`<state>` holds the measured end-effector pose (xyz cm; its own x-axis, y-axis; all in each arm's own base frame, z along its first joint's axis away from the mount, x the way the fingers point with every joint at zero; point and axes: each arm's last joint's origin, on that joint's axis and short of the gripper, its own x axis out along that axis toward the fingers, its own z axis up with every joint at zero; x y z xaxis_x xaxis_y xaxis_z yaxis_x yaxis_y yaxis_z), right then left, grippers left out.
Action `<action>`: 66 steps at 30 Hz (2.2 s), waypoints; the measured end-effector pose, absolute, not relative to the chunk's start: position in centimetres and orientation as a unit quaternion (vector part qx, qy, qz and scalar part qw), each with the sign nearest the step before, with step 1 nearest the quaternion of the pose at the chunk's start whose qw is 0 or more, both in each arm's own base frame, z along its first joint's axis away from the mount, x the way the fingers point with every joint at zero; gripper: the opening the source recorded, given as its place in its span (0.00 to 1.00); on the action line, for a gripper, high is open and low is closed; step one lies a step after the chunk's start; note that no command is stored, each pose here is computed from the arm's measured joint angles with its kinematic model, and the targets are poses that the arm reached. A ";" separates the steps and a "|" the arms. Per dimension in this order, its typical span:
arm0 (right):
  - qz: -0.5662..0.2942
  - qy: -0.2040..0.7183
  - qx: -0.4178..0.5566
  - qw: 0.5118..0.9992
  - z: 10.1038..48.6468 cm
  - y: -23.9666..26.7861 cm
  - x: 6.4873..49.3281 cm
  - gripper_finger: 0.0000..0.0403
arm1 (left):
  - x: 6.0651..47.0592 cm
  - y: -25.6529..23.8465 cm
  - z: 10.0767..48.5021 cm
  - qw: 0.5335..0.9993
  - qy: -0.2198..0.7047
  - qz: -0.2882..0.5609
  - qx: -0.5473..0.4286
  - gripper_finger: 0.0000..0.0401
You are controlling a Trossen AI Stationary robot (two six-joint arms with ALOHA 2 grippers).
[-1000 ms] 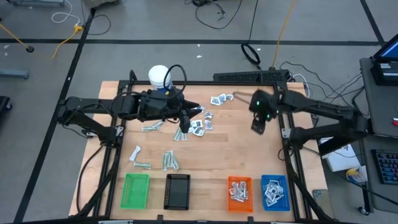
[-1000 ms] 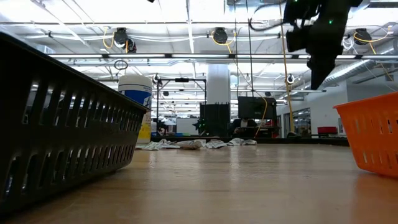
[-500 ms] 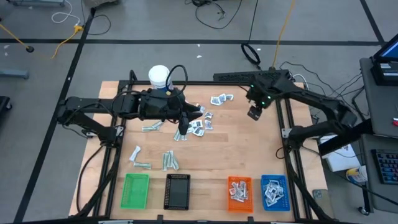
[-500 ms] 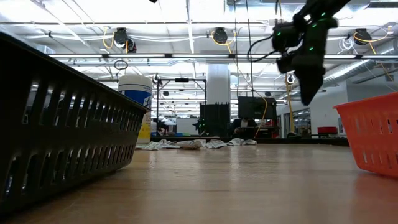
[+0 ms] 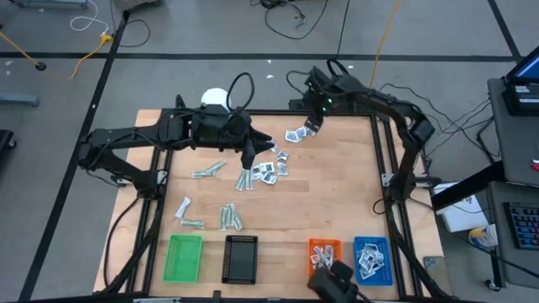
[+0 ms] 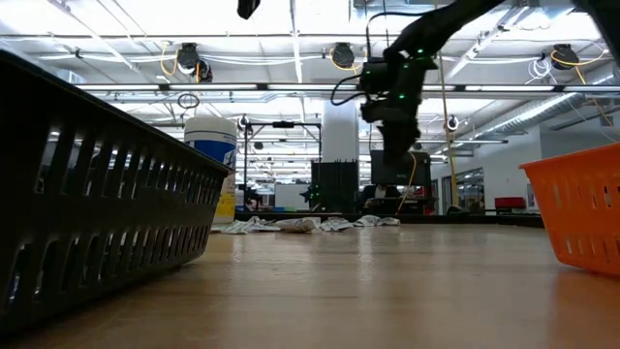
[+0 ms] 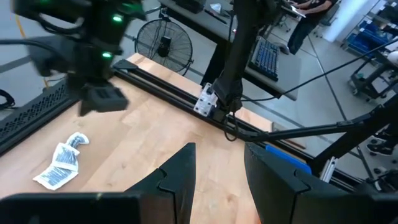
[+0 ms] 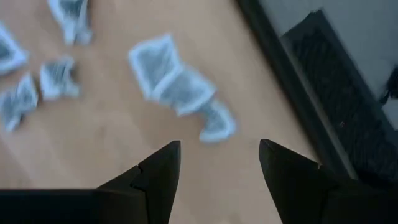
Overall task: Pick & Place First Aid Supplies
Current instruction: Put the towelette pack into the black bin
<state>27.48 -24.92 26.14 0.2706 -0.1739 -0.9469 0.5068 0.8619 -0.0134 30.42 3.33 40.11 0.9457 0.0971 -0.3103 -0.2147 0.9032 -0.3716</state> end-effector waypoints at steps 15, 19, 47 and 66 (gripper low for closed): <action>-0.195 0.609 0.166 0.751 19.5 -26.7 28.5 0.53 | 30.4 3.2 39.9 0.963 0.157 0.060 -0.211 0.35; -0.182 0.607 0.167 0.756 17.2 -26.2 28.0 0.53 | 30.3 3.2 39.9 0.962 0.161 0.061 -0.213 0.35; -0.177 0.596 0.114 0.775 16.0 -26.2 28.3 0.13 | 30.1 3.1 39.4 0.954 0.187 0.068 -0.224 0.35; -0.194 0.589 0.135 0.772 22.6 -23.4 25.9 0.00 | 30.1 3.1 39.4 0.955 0.186 0.068 -0.222 0.35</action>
